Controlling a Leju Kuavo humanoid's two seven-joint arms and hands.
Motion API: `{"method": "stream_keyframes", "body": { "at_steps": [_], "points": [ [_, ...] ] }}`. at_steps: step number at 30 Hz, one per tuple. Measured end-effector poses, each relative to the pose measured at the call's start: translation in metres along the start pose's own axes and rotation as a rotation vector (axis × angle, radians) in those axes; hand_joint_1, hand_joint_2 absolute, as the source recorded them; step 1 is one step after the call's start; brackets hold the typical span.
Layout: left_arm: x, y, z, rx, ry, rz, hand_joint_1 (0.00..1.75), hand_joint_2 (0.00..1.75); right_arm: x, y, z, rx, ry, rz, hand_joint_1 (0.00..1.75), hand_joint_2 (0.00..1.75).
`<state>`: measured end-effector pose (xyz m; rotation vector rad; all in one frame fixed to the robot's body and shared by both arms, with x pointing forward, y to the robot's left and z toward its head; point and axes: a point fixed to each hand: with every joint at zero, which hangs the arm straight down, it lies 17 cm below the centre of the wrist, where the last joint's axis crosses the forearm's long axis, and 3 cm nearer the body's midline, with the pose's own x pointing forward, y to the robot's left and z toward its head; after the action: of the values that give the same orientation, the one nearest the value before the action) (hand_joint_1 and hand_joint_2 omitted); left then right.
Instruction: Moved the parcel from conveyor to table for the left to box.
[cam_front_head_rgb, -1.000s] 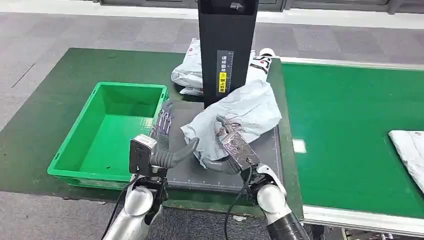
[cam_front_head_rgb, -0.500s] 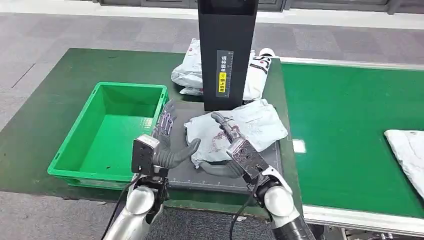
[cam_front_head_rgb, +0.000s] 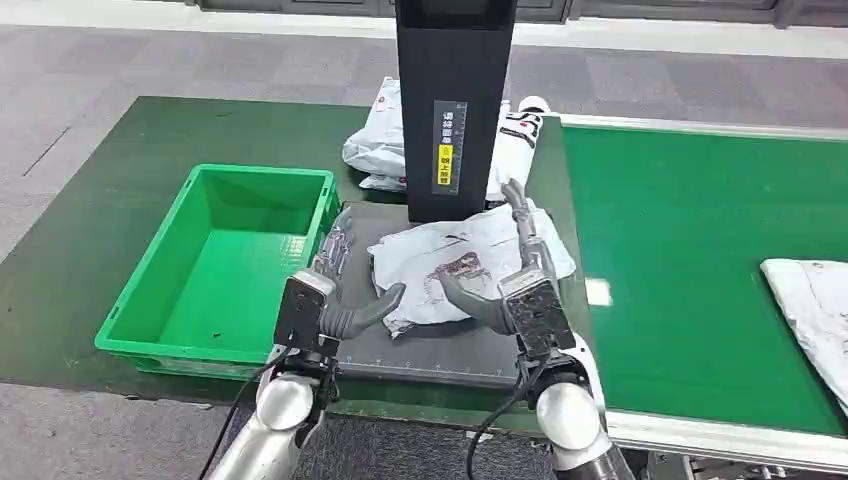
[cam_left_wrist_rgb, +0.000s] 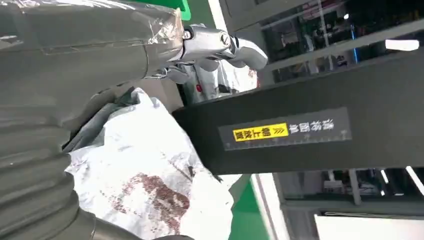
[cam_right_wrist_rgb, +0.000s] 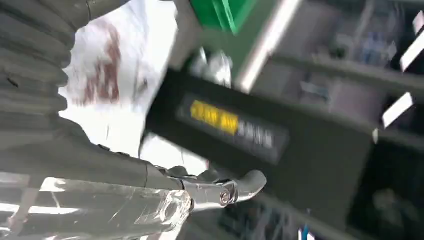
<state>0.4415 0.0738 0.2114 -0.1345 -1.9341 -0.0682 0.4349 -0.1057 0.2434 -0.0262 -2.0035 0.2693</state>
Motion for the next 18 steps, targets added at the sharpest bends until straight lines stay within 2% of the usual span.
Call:
{"method": "stream_keyframes", "body": {
  "at_steps": [4, 9, 13, 16, 18],
  "points": [
    [-0.005, -0.001, 0.001, -0.006, 0.012, -0.014, 0.00, 1.75, 0.009, -0.015, 0.002, -0.065, -0.028, -0.003, 0.00, 1.75],
    [-0.015, -0.007, 0.003, -0.035, 0.035, -0.122, 0.00, 1.75, 0.023, -0.070, 0.012, -0.329, -0.090, -0.039, 0.00, 1.75],
    [-0.043, -0.035, 0.008, -0.174, 0.099, -0.422, 0.00, 1.75, 0.028, -0.085, 0.020, -0.391, -0.109, -0.071, 0.00, 1.75],
    [-0.088, -0.056, 0.022, -0.316, 0.223, -0.659, 0.00, 1.75, 0.029, -0.081, 0.017, -0.373, -0.108, -0.090, 0.00, 1.75],
    [-0.111, -0.067, 0.031, -0.383, 0.262, -0.779, 0.00, 1.75, 0.030, -0.081, 0.016, -0.374, -0.112, -0.093, 0.00, 1.75]
  ]
}}
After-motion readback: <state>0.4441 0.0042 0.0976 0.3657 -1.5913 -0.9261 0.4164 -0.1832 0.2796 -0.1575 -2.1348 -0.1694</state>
